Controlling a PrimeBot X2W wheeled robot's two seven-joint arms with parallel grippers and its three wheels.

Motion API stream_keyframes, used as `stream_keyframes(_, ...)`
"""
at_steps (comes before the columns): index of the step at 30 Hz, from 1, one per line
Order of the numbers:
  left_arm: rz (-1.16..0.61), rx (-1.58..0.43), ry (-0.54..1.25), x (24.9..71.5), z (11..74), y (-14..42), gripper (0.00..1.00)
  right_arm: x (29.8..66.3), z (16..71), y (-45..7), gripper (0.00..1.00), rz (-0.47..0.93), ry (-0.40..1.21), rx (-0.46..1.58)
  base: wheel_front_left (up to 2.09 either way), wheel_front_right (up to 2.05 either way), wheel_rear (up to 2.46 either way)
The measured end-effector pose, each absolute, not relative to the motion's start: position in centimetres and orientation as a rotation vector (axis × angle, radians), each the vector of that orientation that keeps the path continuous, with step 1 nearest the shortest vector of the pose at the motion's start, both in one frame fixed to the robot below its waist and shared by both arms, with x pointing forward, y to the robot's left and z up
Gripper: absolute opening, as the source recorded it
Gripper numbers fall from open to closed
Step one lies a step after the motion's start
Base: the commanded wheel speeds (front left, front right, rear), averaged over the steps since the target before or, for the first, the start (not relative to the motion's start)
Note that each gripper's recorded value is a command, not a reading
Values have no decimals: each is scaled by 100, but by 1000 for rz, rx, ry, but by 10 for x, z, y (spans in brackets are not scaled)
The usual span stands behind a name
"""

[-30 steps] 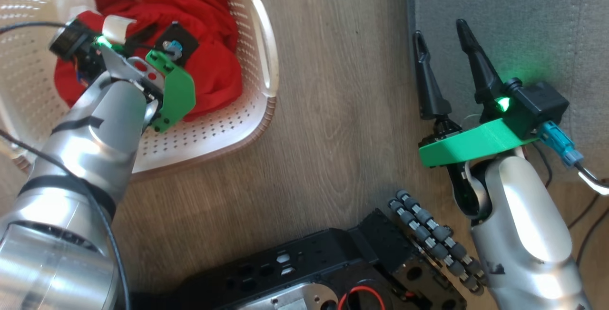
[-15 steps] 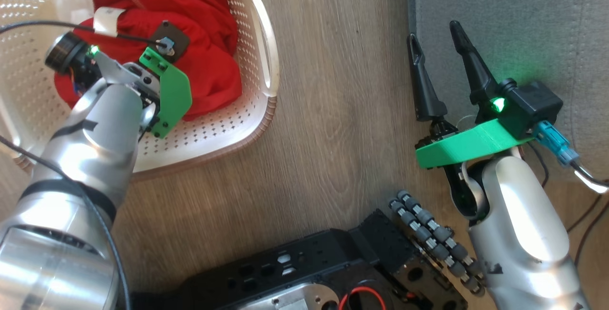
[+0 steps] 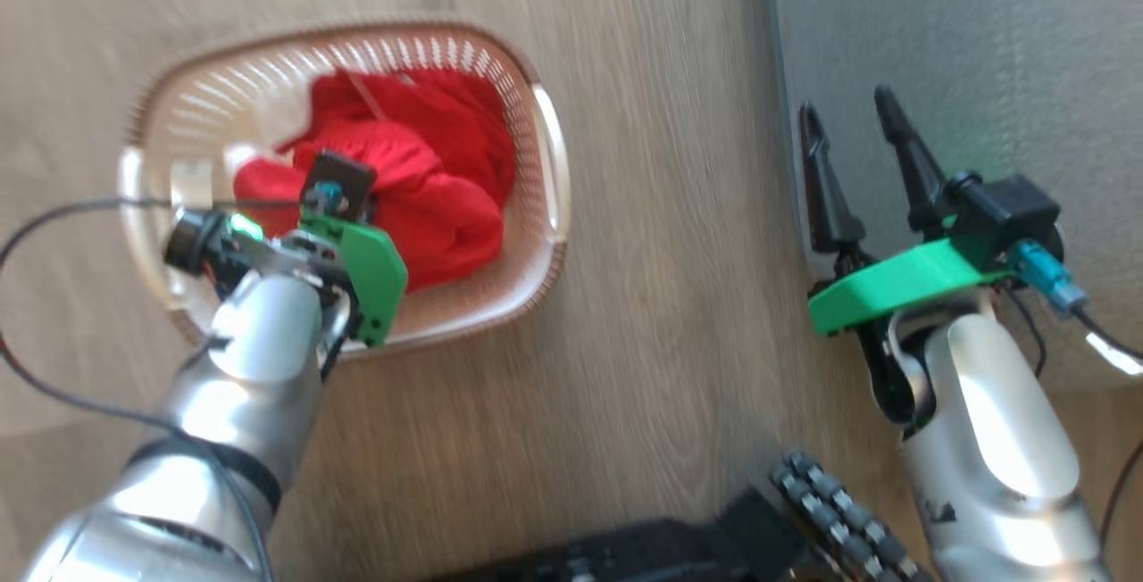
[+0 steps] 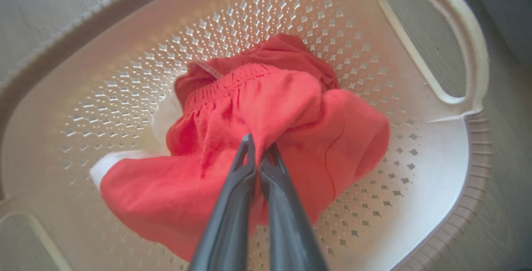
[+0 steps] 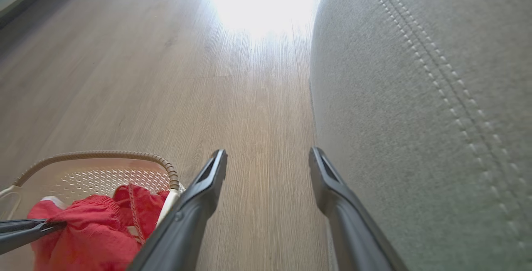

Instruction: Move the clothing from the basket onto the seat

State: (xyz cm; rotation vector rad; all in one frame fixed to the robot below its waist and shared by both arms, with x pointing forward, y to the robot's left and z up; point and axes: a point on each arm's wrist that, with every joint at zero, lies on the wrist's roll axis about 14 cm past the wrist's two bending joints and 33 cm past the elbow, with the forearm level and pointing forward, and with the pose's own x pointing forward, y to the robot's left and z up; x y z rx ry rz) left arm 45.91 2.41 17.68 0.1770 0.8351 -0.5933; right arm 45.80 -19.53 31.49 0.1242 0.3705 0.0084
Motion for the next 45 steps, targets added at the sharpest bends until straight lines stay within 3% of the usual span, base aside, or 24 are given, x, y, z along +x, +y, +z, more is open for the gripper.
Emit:
stream_keyframes(4, -512, 117, 748, 465, 220, 34, 0, 453, 340, -186, 100, 34, 327, 135, 0, 0, 0)
stream_keyframes(19, -280, -33, 135, 484, 442, 80, 0, 428, 428, -152, 100, 136, 146, 169, 0, 0, 0)
stream_keyframes(25, -203, -69, -156, 471, 543, 103, 0, 411, 447, -144, 100, 165, 106, 174, 0, 0, 0)
stream_keyframes(32, -159, -100, -362, 445, 612, 120, 0, 400, 465, -136, 100, 196, 56, 175, 0, 0, 0)
stream_keyframes(38, -214, -130, -463, 428, 644, 109, 0, 394, 479, -129, 100, 219, 16, 182, 0, 0, 0)
stream_keyframes(45, -416, -188, -465, 401, 647, 58, 0, 386, 485, -129, 100, 228, -1, 175, 0, 0, 0)
